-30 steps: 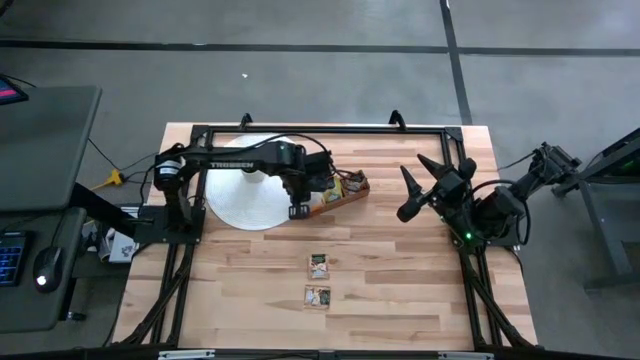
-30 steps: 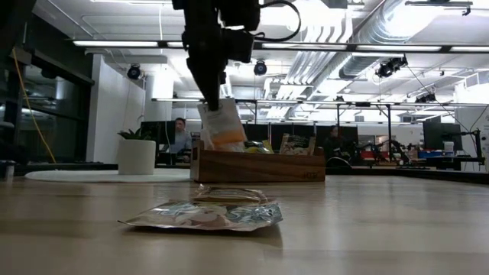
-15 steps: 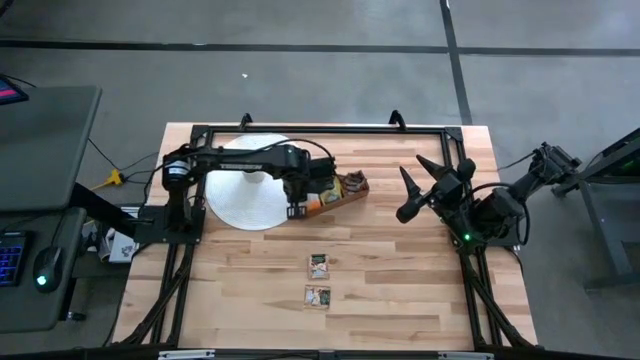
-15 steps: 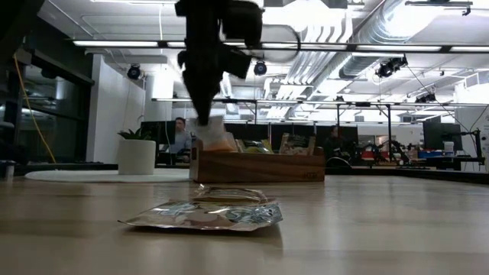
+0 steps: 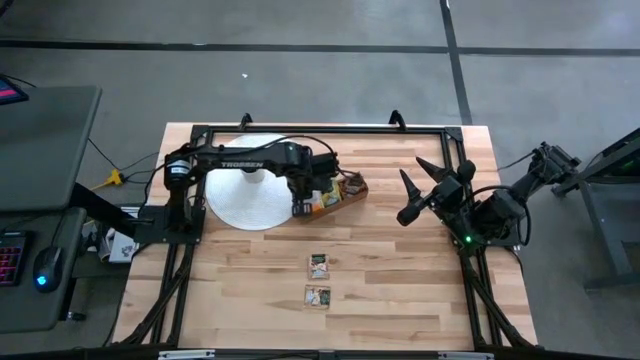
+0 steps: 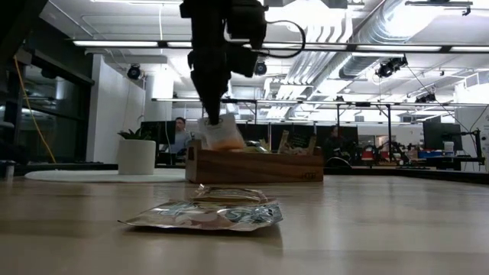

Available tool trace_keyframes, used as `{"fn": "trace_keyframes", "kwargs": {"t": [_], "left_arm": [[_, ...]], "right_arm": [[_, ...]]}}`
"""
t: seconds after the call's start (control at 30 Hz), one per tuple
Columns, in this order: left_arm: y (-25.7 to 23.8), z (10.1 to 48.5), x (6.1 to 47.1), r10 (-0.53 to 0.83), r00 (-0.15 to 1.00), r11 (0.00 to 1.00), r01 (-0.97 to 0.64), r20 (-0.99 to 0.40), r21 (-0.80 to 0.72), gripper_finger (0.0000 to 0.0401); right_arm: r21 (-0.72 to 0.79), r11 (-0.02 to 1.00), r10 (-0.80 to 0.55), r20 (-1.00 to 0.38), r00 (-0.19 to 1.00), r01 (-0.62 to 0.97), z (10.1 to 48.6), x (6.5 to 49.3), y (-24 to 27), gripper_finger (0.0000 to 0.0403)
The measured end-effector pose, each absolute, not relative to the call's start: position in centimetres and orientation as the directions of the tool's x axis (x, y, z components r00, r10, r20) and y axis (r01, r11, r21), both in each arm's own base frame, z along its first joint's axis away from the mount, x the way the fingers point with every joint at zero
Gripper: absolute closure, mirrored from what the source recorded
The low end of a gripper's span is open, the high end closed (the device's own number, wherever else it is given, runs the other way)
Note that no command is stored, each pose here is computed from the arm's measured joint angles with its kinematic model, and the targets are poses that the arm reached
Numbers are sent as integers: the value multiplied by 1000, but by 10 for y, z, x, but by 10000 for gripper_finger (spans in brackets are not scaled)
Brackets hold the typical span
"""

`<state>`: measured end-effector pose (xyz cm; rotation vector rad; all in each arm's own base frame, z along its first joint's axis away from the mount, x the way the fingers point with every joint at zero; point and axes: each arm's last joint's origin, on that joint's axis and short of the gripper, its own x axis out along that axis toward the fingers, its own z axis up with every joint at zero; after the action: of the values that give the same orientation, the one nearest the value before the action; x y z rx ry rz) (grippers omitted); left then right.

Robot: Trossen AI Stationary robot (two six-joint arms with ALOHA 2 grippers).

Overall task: Pick & Place Tea
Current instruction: Put the white tea bag into the left section of the wooden organizer

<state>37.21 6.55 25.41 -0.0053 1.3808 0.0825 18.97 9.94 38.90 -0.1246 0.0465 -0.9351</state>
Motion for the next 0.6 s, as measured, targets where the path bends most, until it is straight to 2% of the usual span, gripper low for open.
{"fn": "trace_keyframes", "kwargs": {"t": [0.17, 0.37, 0.6], "left_arm": [[64, 263, 375, 18, 221, 999, -34, -975, 11, 401], [64, 262, 371, 59, 169, 996, -75, -984, 47, 401], [58, 261, 370, 92, 144, 995, -53, -985, 85, 401]], "right_arm": [[-127, 586, -805, 13, 592, 800, 389, 190, 99, 197], [-126, 586, -806, 13, 592, 800, 389, 190, 99, 196], [-132, 586, -806, 13, 592, 800, 389, 190, 100, 196]]}}
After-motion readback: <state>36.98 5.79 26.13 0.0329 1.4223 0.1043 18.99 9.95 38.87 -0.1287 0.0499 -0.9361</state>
